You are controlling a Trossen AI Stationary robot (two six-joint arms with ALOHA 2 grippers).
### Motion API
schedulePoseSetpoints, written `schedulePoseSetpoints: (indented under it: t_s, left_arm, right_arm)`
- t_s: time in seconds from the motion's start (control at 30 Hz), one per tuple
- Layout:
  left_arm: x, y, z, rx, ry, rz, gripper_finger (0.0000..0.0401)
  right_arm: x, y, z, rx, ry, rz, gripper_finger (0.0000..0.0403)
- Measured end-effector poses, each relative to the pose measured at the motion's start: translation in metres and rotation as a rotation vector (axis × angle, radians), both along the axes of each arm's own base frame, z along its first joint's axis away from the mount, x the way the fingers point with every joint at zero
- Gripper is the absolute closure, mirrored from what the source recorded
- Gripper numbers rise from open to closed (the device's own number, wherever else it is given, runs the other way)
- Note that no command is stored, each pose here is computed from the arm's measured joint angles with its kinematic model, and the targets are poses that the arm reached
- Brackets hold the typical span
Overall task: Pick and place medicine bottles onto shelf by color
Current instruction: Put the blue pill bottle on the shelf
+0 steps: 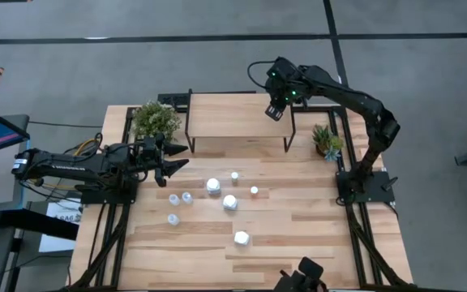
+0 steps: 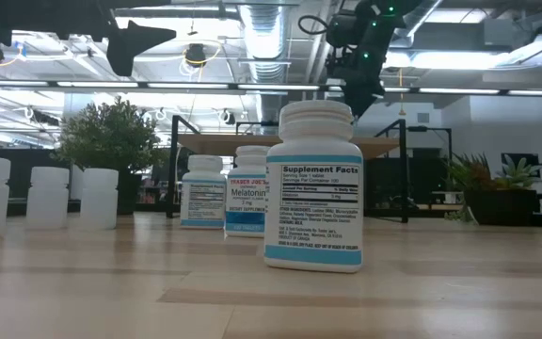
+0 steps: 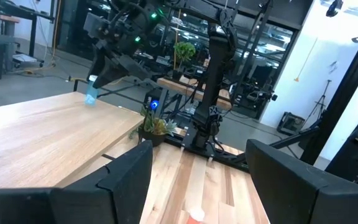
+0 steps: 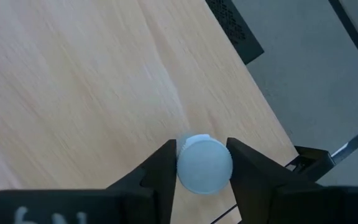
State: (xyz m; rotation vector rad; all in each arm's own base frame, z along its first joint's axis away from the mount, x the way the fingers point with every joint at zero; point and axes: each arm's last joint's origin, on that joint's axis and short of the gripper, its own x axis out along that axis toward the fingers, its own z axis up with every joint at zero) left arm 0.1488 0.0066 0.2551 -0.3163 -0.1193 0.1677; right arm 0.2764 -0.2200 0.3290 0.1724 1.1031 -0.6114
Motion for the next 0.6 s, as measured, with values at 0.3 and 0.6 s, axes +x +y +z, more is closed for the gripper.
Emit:
schedulePoseSetpoints:
  t_s: [0.3, 0.6]
  left_arm:
    - [0.0000, 0.0000, 0.0000, 0.000, 0.000, 0.000, 0.0156]
    - [0.0000, 0.0000, 0.0000, 0.000, 0.000, 0.000, 0.0156]
  right_arm:
    - [0.0000, 0.0000, 0.0001, 0.004, -0.005, -0.009, 0.0206]
    - [0.0012, -0.0009, 0.0084, -0.017, -0.034, -0.007, 0.0208]
